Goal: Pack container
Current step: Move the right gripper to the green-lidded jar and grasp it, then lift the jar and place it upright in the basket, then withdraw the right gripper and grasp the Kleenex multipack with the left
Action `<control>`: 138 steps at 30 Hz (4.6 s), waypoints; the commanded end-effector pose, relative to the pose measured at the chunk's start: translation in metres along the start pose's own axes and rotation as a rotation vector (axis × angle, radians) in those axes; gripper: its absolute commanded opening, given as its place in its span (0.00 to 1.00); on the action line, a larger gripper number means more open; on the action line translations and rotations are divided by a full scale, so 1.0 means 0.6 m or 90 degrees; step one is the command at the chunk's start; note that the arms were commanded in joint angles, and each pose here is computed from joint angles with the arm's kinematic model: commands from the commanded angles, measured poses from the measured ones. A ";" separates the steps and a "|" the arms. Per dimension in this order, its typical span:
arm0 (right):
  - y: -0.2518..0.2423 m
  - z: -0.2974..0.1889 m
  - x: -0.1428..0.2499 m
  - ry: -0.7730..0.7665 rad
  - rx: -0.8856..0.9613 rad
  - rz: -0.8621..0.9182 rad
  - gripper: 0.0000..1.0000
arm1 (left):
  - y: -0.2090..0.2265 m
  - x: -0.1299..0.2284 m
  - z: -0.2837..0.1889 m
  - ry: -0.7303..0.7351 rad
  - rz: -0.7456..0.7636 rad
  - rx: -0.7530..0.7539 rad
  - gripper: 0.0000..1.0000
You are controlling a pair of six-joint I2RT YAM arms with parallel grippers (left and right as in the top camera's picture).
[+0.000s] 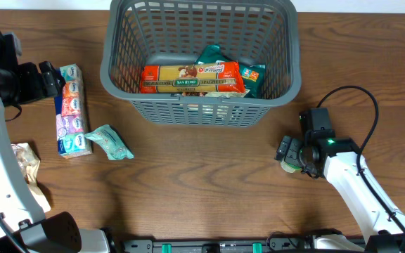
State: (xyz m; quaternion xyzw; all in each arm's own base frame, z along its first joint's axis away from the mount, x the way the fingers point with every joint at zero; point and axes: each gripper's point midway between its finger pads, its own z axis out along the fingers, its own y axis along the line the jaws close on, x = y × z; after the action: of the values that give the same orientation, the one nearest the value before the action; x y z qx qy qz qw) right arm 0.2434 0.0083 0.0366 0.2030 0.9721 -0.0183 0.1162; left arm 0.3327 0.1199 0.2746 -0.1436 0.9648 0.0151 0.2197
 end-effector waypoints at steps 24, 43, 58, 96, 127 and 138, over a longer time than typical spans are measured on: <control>-0.002 0.003 0.002 -0.001 0.010 0.005 0.57 | 0.001 -0.001 -0.008 -0.009 0.005 0.000 0.99; 0.025 -0.072 -0.111 -0.128 0.001 -0.005 0.01 | 0.001 -0.001 -0.008 -0.010 0.005 0.000 0.98; 0.024 -0.353 -0.320 -0.418 0.013 0.015 0.01 | 0.001 -0.003 -0.008 -0.013 0.005 0.000 0.99; 0.483 -0.093 -0.281 -0.107 -0.252 -0.690 0.12 | 0.001 -0.001 -0.008 -0.009 0.005 0.000 0.98; -0.010 -0.494 -0.467 -0.355 -0.044 0.000 0.99 | 0.003 0.002 0.018 0.022 0.083 0.004 0.99; -0.061 -0.241 -0.471 -0.144 0.012 0.033 0.99 | 0.020 0.033 0.240 0.226 0.073 0.023 0.99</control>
State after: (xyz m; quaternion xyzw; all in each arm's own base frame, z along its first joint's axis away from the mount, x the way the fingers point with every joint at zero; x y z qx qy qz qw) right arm 0.4471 -0.1218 0.2645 0.2122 0.9451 -0.0542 0.2424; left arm 0.3704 0.1352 0.1663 -0.0896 0.9922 -0.0102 0.0859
